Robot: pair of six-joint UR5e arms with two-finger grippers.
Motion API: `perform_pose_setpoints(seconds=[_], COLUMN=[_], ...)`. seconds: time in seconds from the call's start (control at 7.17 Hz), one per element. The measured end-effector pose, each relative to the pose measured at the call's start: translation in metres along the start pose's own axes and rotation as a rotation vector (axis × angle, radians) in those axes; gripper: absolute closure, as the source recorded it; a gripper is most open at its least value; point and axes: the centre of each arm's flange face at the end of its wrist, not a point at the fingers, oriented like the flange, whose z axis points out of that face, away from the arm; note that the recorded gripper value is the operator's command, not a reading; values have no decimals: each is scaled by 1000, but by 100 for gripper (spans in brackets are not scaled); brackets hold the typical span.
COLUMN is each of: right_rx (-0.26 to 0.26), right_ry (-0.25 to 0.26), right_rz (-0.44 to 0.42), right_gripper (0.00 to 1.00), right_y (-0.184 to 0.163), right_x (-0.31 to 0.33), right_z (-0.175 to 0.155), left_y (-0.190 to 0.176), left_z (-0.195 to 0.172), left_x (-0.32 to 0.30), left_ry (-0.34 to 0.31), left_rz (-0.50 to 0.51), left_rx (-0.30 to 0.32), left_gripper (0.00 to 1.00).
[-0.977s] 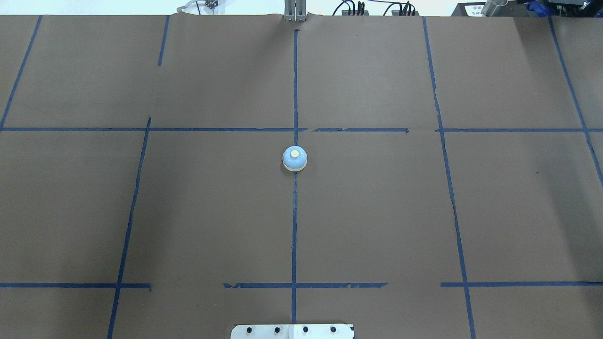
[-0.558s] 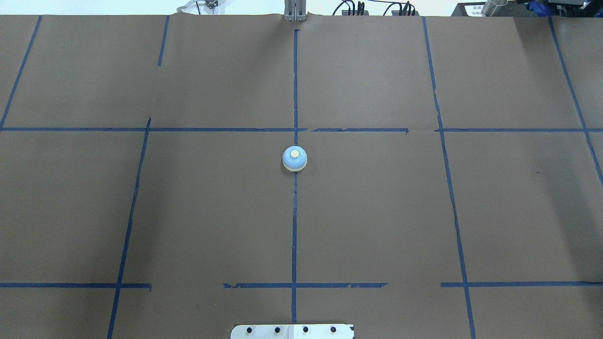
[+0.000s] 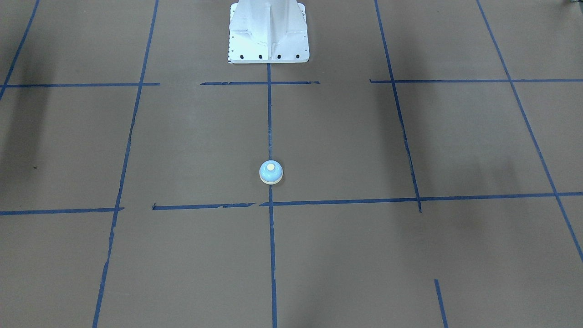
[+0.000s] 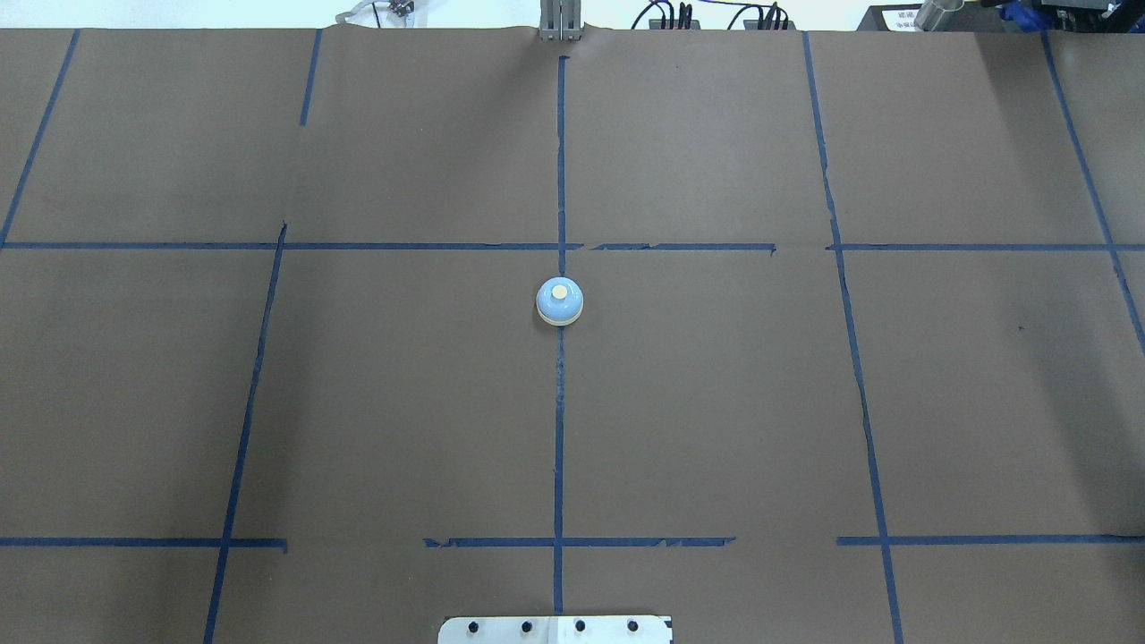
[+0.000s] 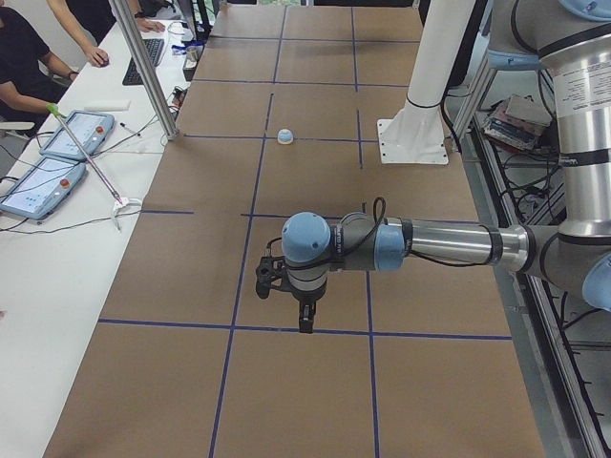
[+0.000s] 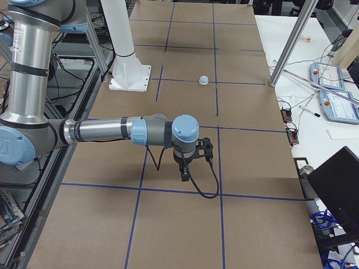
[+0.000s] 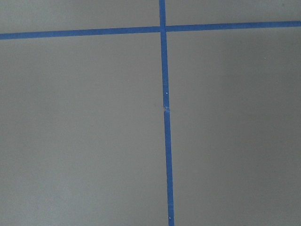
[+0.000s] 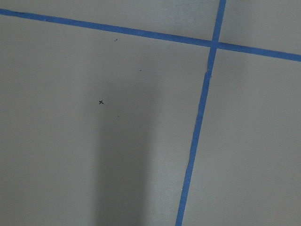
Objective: Place and press bell with both arms
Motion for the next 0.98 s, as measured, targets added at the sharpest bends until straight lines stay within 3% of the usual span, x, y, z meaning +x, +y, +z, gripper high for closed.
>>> perform_pose_setpoints(seconds=[0.98], right_rx=[1], right_ry=[1], right_rz=[-5], right_gripper=[0], right_y=[0], right_x=[-1], right_z=[0], left_y=[-1], left_z=[-3], left_x=[4], left_ry=[7], left_rz=[2], left_rx=[6], left_gripper=[0])
